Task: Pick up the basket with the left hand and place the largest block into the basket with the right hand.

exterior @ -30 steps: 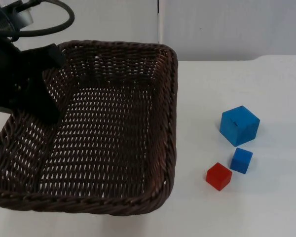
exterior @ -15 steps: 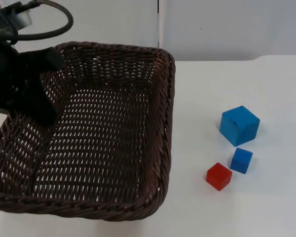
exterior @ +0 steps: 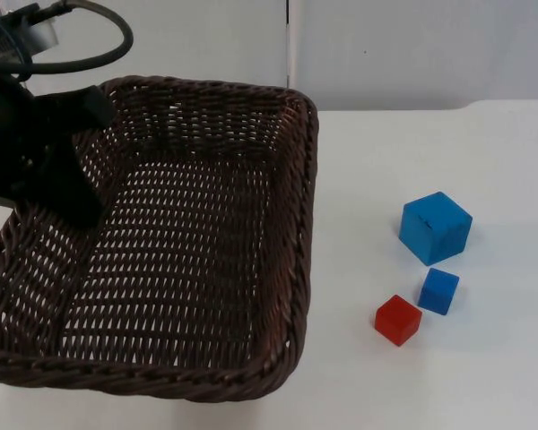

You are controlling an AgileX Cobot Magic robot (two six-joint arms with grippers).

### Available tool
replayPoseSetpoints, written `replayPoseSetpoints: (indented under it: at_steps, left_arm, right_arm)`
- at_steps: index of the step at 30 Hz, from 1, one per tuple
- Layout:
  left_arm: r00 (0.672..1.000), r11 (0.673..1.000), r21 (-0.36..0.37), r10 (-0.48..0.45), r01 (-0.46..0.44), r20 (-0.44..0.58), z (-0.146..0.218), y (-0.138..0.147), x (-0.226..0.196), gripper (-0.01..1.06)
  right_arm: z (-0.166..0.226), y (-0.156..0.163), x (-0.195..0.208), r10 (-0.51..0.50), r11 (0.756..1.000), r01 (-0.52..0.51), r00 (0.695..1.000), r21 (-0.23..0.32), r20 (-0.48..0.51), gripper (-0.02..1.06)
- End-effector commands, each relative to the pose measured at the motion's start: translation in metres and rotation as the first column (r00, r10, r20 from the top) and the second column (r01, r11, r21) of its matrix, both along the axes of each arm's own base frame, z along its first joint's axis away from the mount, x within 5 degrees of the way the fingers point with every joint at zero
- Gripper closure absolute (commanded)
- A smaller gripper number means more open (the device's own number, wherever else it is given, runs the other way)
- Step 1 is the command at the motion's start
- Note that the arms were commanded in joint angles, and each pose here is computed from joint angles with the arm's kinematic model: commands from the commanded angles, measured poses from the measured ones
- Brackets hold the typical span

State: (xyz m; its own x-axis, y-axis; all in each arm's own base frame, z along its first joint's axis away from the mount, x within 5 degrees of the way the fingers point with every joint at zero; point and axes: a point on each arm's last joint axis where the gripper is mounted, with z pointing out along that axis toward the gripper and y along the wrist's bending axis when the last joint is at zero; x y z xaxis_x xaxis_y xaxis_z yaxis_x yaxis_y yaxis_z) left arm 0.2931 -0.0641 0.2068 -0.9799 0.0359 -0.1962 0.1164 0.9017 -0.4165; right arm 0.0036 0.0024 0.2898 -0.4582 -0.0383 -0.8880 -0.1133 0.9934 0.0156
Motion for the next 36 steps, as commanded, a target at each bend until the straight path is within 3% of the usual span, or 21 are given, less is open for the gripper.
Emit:
replayPoseSetpoints:
  at_steps: [1, 14, 24, 36]
  left_arm:
    - [1.0, 1.0, -0.022, 0.006, -0.006, 0.004, 0.005, -0.002, -0.002, 1.05]
    - [1.0, 0.999, -0.031, 0.012, -0.012, 0.003, 0.006, -0.003, -0.002, 1.05]
    - [1.0, 1.0, -0.023, 0.011, -0.011, 0.009, 0.005, -0.002, -0.001, 1.05]
    - [1.0, 1.0, -0.023, 0.011, -0.011, 0.009, 0.005, -0.002, -0.001, 1.05]
  right_arm:
    - [0.009, 0.001, 0.012, -0.009, 1.0, 0.009, 0.999, 0.008, 0.031, 0.0]
    - [0.031, 0.008, 0.095, -0.024, 1.0, 0.025, 0.997, 0.012, -0.076, 0.0]
    - [0.041, 0.016, 0.167, -0.02, 1.0, 0.022, 0.973, 0.006, -0.228, 0.0]
    - [0.04, 0.022, 0.22, -0.013, 1.0, 0.018, 0.954, 0.013, -0.299, 0.0]
